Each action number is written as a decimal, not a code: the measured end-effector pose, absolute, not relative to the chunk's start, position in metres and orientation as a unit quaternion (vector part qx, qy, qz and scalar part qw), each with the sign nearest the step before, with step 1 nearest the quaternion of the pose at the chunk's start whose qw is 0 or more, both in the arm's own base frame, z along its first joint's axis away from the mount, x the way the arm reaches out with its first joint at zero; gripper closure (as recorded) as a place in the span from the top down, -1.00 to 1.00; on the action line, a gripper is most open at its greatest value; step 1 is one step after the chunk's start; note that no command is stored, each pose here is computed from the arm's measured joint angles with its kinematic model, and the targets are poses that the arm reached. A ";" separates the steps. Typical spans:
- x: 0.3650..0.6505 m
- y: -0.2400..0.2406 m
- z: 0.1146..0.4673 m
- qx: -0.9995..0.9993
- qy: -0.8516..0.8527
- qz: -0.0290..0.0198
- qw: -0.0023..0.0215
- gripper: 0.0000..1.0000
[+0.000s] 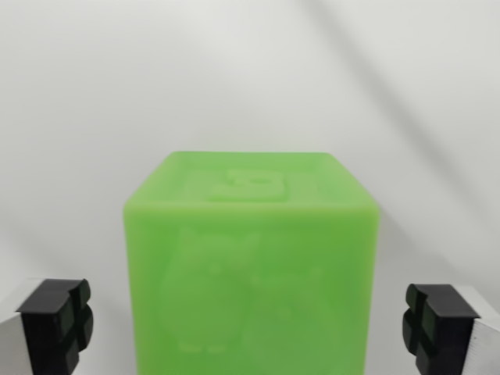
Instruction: Stack cube
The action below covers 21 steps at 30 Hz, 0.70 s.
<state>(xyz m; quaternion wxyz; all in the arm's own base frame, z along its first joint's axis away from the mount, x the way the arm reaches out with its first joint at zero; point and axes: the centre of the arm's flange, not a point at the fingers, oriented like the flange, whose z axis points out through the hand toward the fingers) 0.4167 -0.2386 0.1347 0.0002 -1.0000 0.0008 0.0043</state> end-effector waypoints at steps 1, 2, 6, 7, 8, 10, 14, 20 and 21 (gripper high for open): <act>0.417 -0.239 0.131 -1.000 0.001 0.004 0.000 1.00; 0.417 -0.239 0.130 -1.000 0.001 0.004 0.000 1.00; 0.417 -0.239 0.119 -1.000 0.001 0.004 0.000 1.00; 0.417 -0.239 0.117 -1.000 0.001 0.004 0.000 1.00; 0.417 -0.239 0.116 -1.000 0.000 0.004 0.000 1.00; 0.417 -0.239 0.115 -1.000 0.000 0.004 0.000 1.00; 0.417 -0.239 0.114 -1.000 0.001 0.003 0.000 -1.00; 0.417 -0.239 0.114 -1.000 0.001 0.003 0.000 -1.00; 0.417 -0.239 0.114 -1.000 0.001 0.003 0.000 -1.00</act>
